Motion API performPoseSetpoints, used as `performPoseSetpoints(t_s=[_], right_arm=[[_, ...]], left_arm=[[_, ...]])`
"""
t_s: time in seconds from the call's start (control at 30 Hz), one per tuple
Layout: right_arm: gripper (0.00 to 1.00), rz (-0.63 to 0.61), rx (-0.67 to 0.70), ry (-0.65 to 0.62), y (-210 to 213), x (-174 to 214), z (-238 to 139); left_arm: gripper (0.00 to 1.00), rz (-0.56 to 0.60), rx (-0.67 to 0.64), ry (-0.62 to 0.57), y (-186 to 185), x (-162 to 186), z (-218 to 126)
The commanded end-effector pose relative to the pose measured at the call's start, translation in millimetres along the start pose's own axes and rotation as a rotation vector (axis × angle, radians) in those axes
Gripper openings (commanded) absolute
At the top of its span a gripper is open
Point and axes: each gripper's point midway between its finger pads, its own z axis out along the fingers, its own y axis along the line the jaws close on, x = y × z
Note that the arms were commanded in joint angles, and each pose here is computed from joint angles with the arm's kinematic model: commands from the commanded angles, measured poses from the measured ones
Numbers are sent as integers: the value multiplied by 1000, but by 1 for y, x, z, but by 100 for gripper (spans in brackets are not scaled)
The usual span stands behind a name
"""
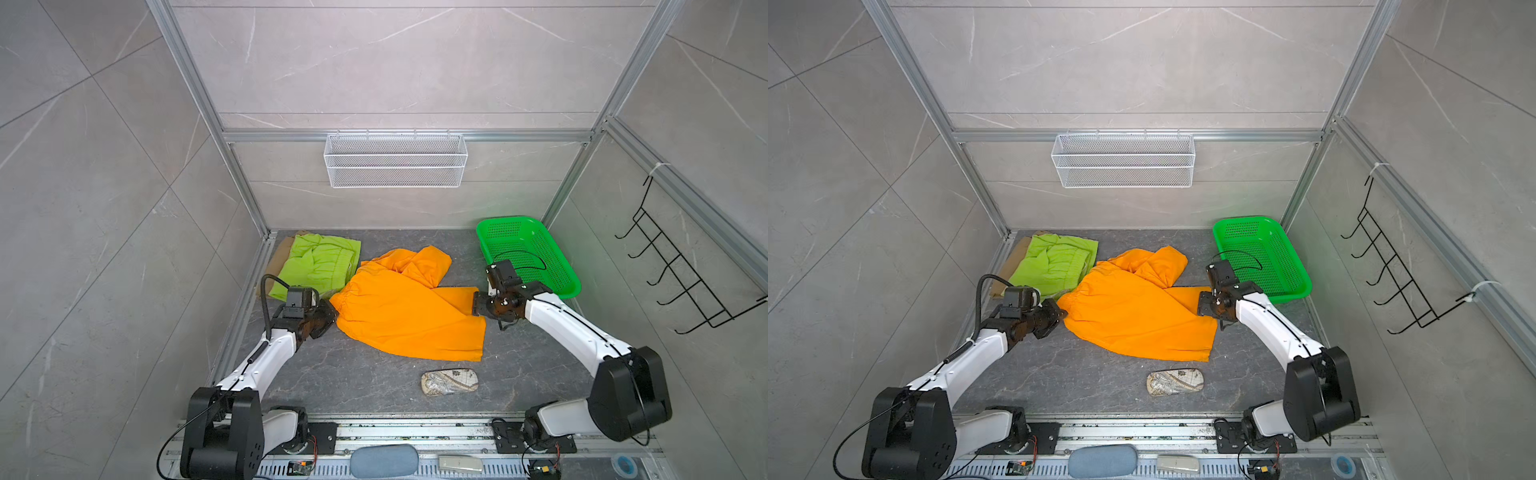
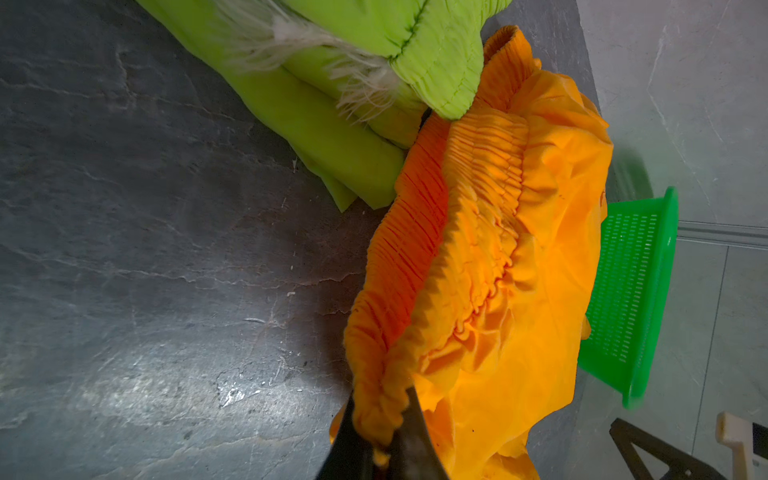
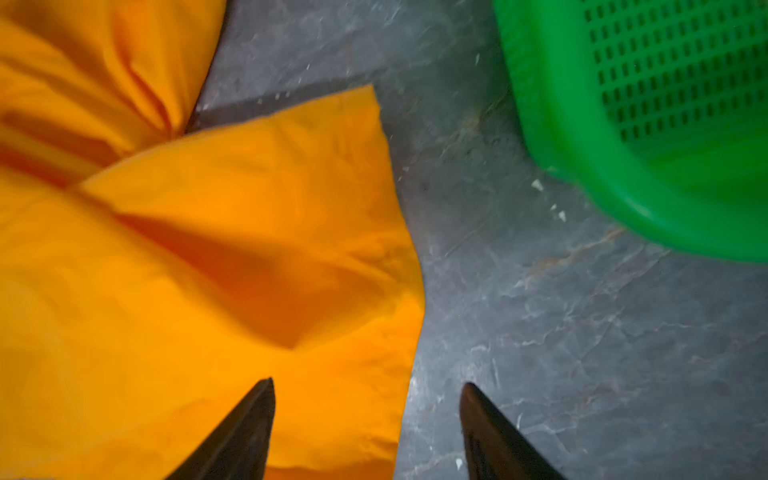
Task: Fold and stack the shorts
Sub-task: 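Lift the orange shorts high with both grippers, stretching them between the grippers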
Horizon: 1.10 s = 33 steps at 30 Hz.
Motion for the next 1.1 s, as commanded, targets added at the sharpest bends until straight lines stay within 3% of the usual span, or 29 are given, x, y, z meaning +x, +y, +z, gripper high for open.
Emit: performPoseSetpoints(t_s=[0.0, 0.23, 0.47, 0.57, 0.63, 0.7, 0.77, 0.9, 1.07], right_arm=[[73, 41, -79, 89, 8, 41, -3], [68, 80, -100, 192, 2, 96, 12], [62, 164, -186, 260, 12, 124, 38], [53, 180, -188, 252, 14, 120, 49], [38, 179, -182, 234, 16, 112, 53], [15, 168, -189, 215, 23, 98, 53], [1, 156, -204, 180, 32, 78, 46], [0, 108, -209, 35, 45, 0, 1], [0, 121, -229, -200, 38, -126, -90]], left_arm=[[0, 6, 22, -23, -3, -4, -2], [0, -7, 19, -18, 2, -1, 5], [0, -9, 14, -19, 5, 0, 7], [0, -16, 19, -17, 5, 0, 8], [0, -20, 22, -15, 4, 0, 8], [0, -20, 25, -16, 2, -1, 7], [0, -18, 29, -23, -1, -4, 5], [0, 12, 58, -60, -27, -26, -8], [0, 66, 152, -149, -93, -83, -48]])
